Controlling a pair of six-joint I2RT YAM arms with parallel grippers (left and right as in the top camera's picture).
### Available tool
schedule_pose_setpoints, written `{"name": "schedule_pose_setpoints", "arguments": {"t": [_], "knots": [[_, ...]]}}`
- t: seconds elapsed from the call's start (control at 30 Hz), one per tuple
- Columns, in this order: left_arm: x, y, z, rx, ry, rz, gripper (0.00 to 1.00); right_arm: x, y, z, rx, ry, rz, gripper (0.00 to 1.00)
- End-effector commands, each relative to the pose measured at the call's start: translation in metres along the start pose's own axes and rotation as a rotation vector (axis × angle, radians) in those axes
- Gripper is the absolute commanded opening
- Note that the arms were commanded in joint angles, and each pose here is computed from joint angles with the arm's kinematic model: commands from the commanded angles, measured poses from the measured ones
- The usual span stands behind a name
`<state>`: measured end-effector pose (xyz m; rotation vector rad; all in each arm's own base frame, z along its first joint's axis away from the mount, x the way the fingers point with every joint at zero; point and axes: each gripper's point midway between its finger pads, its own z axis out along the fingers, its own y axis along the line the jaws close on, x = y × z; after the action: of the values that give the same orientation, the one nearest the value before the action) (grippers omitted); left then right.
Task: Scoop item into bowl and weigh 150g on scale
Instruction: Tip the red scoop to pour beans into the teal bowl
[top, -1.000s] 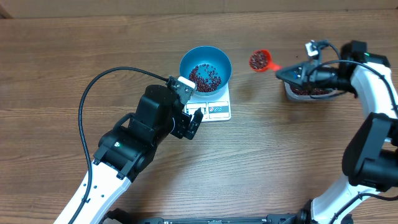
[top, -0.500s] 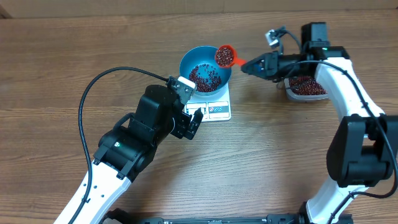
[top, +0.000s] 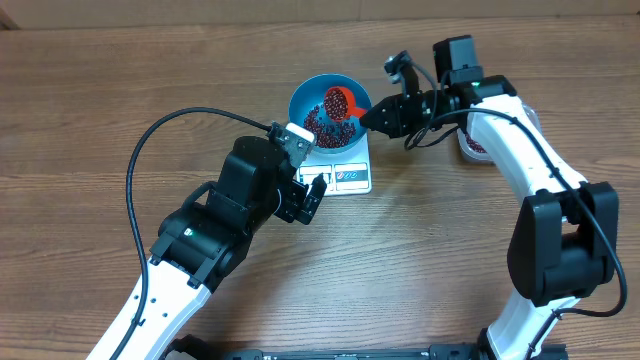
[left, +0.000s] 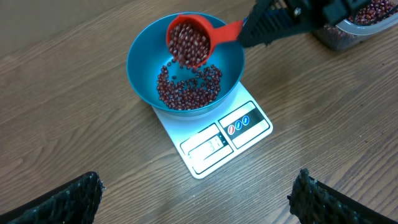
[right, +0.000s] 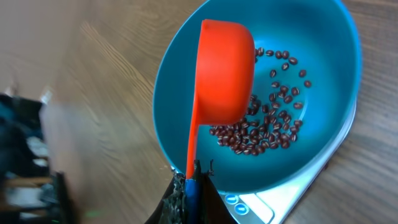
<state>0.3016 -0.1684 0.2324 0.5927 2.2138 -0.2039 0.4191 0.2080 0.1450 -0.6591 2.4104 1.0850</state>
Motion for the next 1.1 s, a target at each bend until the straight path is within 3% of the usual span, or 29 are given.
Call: {"name": "schedule_pose_setpoints", "arguments": {"t": [0.0, 0.53, 1.07], "knots": [[0.002, 0.001, 0.001, -0.001, 0.005, 0.017, 1.00, -0.016, 0.010, -0.007, 0.069, -0.019, -0.197, 0.04], [0.002, 0.001, 0.001, -0.001, 0.005, 0.017, 1.00, -0.024, -0.004, 0.000, 0.457, 0.080, -0.523, 0.04], [0.002, 0.001, 0.001, -0.001, 0.005, 0.017, 1.00, -0.055, 0.024, -0.045, 0.561, -0.011, -0.691, 0.04]]}}
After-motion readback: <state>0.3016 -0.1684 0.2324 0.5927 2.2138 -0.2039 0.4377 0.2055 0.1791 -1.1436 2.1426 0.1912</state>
